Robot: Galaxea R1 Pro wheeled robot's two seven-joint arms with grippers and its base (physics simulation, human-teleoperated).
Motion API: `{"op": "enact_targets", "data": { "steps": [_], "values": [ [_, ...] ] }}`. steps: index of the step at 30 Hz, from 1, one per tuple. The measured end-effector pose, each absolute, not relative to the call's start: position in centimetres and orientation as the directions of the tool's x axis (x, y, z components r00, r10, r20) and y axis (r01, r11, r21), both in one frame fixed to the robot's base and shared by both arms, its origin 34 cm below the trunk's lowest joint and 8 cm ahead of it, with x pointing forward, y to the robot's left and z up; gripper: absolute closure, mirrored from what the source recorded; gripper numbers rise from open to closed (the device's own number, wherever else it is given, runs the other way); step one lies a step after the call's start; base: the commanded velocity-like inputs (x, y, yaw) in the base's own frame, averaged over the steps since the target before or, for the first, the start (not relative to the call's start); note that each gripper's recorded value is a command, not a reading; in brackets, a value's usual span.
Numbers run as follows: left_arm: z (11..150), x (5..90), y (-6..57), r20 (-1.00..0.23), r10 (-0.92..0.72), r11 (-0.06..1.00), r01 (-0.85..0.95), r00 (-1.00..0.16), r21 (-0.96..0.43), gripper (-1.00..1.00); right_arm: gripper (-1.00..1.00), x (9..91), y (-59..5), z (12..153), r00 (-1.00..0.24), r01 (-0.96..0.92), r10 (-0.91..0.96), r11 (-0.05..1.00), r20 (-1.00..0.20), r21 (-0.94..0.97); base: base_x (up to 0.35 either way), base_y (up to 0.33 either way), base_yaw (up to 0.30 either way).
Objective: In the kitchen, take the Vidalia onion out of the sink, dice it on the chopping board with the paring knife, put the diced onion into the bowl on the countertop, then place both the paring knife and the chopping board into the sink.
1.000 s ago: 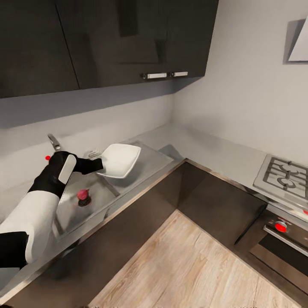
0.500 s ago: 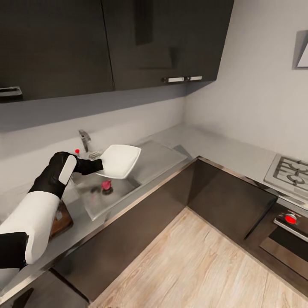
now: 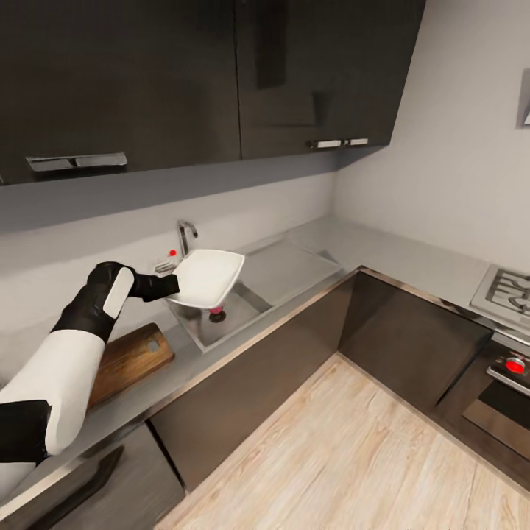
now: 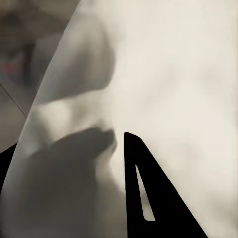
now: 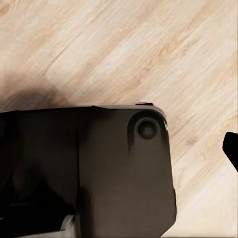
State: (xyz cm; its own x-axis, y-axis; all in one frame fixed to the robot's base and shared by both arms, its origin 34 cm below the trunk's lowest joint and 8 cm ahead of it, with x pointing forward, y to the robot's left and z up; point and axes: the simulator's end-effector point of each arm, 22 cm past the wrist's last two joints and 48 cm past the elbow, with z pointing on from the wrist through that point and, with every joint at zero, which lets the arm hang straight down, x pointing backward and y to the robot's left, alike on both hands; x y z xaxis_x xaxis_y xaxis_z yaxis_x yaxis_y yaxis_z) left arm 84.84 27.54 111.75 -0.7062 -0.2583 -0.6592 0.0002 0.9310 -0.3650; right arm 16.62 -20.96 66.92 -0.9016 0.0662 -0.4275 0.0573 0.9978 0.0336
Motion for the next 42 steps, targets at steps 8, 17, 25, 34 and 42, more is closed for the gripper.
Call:
{"op": "enact_targets", "data": {
  "steps": [8, 17, 25, 34, 42],
  "values": [
    [112.4, 84.6, 27.8, -0.668, -0.255, 0.935, -0.002, -0.699, -0.355, 1.00, -1.00, 17.0, -21.0, 67.0, -0.897, 0.057, 0.066, 0.998, -0.437, 0.034, -0.184, 0.195, 0.137],
    [113.0, 84.4, 28.6, -0.681, -0.239, 0.946, -0.009, -0.692, -0.323, 1.00, -1.00, 17.4, -21.0, 67.1, -0.891, 0.057, 0.067, 0.998, -0.449, 0.035, -0.109, 0.114, 0.164],
    [113.2, 84.0, 28.8, -0.678, -0.240, 0.947, -0.014, -0.695, -0.321, 1.00, -1.00, 17.8, -21.0, 67.1, -0.886, 0.057, 0.067, 0.998, -0.459, 0.036, -0.125, 0.105, 0.166],
    [110.2, 82.4, 31.1, -0.651, -0.234, 0.964, -0.086, -0.722, -0.251, 1.00, -1.00, 18.3, -21.0, 67.2, -0.880, 0.056, 0.067, 0.998, -0.471, 0.036, -0.125, 0.105, 0.166],
    [108.1, 80.6, 34.4, -0.629, -0.239, 0.971, -0.194, -0.740, -0.141, 1.00, -1.00, 18.7, -20.9, 67.3, -0.874, 0.055, 0.067, 0.998, -0.482, 0.038, -0.119, 0.102, 0.166]
  ]
}}
